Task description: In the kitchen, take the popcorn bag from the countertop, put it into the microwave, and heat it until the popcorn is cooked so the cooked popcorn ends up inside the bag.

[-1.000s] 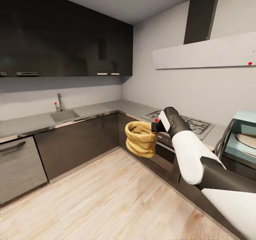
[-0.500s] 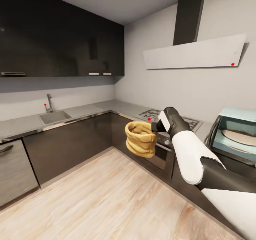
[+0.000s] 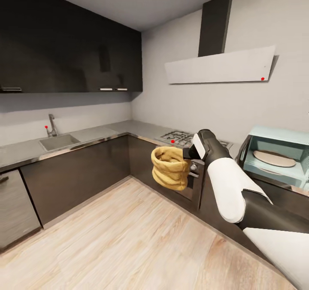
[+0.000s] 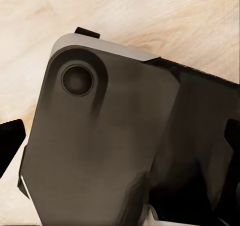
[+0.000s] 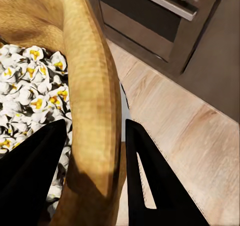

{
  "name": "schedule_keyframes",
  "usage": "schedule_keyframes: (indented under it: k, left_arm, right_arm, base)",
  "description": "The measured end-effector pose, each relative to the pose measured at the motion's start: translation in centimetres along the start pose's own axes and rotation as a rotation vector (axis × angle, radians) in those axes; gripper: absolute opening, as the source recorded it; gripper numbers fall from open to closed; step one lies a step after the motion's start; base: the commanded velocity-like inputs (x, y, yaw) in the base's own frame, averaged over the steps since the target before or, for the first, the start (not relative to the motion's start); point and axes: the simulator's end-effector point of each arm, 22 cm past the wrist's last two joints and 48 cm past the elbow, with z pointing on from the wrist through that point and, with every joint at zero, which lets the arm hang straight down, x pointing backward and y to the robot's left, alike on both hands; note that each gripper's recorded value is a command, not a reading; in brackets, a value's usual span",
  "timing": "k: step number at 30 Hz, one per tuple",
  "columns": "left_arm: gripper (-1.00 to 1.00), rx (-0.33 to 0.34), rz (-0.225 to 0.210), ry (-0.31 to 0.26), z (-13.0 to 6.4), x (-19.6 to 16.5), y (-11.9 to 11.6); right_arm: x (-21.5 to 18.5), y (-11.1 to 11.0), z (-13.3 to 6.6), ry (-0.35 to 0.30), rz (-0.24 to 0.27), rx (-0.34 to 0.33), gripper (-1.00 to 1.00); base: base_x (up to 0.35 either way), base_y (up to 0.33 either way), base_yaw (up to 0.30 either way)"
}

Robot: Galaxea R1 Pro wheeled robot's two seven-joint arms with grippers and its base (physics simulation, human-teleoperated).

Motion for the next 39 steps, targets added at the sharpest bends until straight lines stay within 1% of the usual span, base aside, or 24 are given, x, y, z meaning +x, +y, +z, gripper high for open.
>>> schedule_keyframes:
  k: [31,35,39]
  left_arm:
    - [1.0,0.0,0.0,0.0,0.0,0.02,-0.02]
    - [1.0,-0.001,0.0,0.0,0.0,0.02,0.08]
    - [1.0,-0.001,0.0,0.0,-0.02,0.02,0.11]
  right_arm:
    - [0.05,-0.05,0.03,0.001,0.0,0.002,-1.0]
    - [0.04,-0.16,0.03,0.001,-0.002,0.007,-1.0]
    - [0.05,-0.09,-0.03,0.001,0.0,0.004,-1.0]
  base:
    - [-0.26,0.224,0.0]
    - [-0.228,0.101,0.0]
    - [-0.039,0.009,0.0]
